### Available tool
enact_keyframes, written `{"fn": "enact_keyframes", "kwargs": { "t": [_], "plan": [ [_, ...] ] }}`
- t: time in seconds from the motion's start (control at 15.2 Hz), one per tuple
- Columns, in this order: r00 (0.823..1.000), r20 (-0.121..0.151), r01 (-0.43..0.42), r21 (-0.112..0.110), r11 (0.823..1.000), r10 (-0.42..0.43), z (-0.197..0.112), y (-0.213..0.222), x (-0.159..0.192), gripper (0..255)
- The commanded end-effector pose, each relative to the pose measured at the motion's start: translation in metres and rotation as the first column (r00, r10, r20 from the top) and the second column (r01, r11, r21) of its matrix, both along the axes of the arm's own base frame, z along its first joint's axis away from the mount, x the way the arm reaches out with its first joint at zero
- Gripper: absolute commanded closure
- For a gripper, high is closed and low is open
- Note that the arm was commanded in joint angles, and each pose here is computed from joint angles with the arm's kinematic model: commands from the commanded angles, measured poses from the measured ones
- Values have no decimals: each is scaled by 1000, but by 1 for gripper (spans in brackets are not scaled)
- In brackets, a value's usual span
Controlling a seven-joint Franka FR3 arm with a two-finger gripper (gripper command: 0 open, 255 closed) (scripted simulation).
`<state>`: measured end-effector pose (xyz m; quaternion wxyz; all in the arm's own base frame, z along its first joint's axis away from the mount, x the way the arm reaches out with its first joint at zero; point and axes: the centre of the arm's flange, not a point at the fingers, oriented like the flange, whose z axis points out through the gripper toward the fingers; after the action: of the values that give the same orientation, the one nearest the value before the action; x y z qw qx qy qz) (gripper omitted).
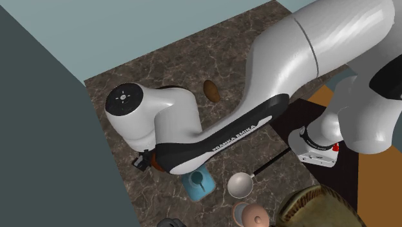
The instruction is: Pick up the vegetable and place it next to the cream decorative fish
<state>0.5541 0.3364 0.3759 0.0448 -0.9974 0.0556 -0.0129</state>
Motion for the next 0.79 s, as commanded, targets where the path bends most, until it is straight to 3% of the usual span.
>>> {"fn": "enact_keyframes", "kwargs": {
  "t": [0.0, 0.73],
  "plan": [
    [1000, 0, 0, 0, 1000, 0, 11, 0, 0, 255],
    [1000, 0, 0, 0, 1000, 0, 69, 0, 0, 255]
  ]
}}
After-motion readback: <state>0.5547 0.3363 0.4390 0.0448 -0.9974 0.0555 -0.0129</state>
